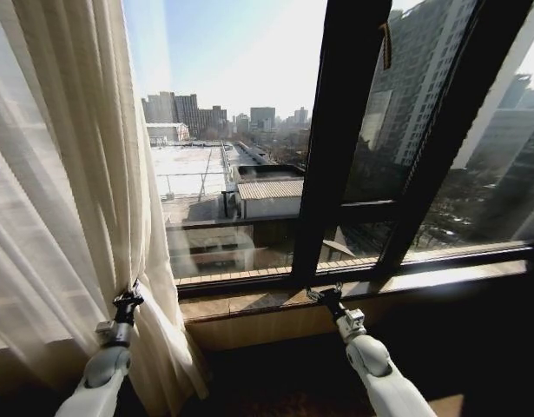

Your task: Open the curtains by pulling them apart, changing their state from closed to fully open.

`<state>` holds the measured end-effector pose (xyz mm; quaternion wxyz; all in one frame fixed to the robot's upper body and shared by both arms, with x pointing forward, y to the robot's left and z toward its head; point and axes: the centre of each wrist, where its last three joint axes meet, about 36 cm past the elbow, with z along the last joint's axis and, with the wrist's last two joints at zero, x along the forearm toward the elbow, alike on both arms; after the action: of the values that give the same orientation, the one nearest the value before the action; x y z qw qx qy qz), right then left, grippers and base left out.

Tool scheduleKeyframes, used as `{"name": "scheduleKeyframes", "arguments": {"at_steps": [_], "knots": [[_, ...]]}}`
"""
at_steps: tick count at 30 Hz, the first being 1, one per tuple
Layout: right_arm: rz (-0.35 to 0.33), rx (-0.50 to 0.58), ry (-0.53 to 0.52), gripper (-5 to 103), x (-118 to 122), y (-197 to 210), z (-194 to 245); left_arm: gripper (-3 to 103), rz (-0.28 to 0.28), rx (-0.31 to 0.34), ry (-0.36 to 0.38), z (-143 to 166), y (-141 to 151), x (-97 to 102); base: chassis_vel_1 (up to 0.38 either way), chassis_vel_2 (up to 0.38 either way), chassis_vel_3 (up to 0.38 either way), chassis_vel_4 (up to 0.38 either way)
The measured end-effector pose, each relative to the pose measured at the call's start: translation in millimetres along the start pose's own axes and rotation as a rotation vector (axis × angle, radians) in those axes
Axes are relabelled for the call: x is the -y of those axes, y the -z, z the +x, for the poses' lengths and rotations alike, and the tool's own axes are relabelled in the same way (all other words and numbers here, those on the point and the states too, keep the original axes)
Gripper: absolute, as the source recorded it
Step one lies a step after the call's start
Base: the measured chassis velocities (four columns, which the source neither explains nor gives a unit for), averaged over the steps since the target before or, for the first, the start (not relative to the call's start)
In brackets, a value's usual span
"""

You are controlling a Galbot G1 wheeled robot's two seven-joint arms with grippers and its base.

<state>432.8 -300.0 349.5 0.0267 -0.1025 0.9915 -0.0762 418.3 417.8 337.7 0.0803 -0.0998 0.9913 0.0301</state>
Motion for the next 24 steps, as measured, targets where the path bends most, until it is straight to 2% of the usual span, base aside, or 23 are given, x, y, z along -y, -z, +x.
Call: {"name": "scheduleKeyframes", "arguments": {"at_steps": [17, 22, 24], "knots": [[0.000, 0.000, 0.000, 100, 0.1, 0.0, 0.0, 0, -0.013, 0.019, 0.013, 2.3, 12.9, -17.4, 0.022, 0.027, -0.017, -0.021], [0.000, 0.000, 0.000, 100, 0.0, 0.0, 0.0, 0, -0.016, 0.030, 0.045, -8.4, 19.7, -30.8, 0.052, 0.067, -0.063, -0.051], [0.000, 0.000, 0.000, 100, 0.0, 0.0, 0.0, 0, -0.024, 0.039, 0.090, -19.6, 26.1, -51.9, 0.000, 0.000, 0.000, 0.000]]}}
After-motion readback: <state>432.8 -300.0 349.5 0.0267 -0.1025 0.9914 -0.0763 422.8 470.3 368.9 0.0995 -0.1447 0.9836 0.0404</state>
